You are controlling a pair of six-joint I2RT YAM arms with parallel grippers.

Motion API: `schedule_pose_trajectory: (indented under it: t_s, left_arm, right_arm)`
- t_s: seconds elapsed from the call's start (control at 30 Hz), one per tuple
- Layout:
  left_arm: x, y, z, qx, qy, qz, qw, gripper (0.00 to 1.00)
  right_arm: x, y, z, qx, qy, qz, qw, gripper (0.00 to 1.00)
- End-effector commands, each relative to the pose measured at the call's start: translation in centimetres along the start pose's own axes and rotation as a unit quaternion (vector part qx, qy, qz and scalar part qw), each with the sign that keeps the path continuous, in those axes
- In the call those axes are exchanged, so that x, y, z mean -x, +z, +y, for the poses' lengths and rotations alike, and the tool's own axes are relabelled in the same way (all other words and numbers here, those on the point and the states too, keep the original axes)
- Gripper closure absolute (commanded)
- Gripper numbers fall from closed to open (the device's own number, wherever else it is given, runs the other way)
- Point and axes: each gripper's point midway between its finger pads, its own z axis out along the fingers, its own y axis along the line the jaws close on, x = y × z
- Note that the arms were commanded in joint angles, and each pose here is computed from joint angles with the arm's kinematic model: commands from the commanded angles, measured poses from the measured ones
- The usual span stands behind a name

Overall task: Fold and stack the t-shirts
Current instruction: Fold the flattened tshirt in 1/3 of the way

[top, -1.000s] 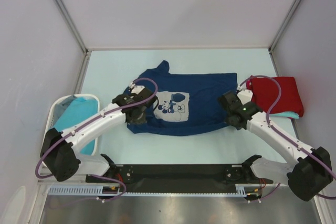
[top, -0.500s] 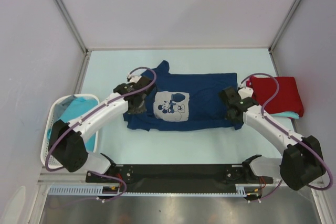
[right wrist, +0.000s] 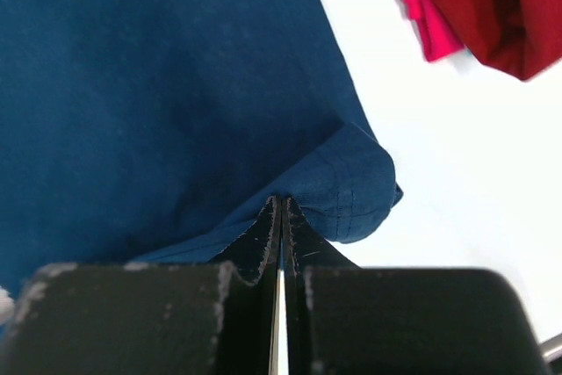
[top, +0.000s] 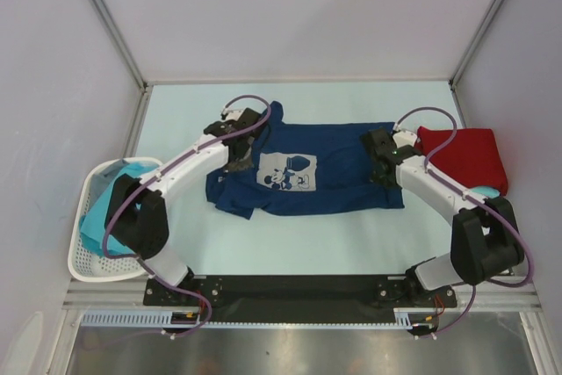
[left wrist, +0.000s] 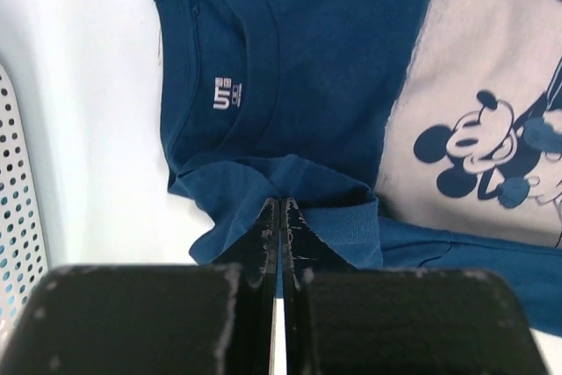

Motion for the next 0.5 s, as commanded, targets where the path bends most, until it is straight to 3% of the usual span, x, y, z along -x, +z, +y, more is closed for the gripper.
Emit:
schedule_pose_trajectory:
  t_s: [0.0, 0.33, 0.47]
  left_arm:
    - [4.0, -0.1, 0.0, 0.001, -0.021, -0.04, 0.999, 1.0]
    - [8.4, 1.4, 1.3, 0.017, -0.046, -0.052, 0.997, 1.0]
    - [7.9, 3.2, 0.9, 0.022, -0.046, -0.031, 0.998, 1.0]
  right_arm:
    - [3.0, 0.0, 1.8, 0.012, 0.028, -0.03, 0.999, 1.0]
    - [4.1, 2.1, 0.6, -0.013, 0.05, -0.022, 0.998, 1.0]
    - [3.9, 2.8, 0.4, -0.02, 0.053, -0.016, 0.998, 1.0]
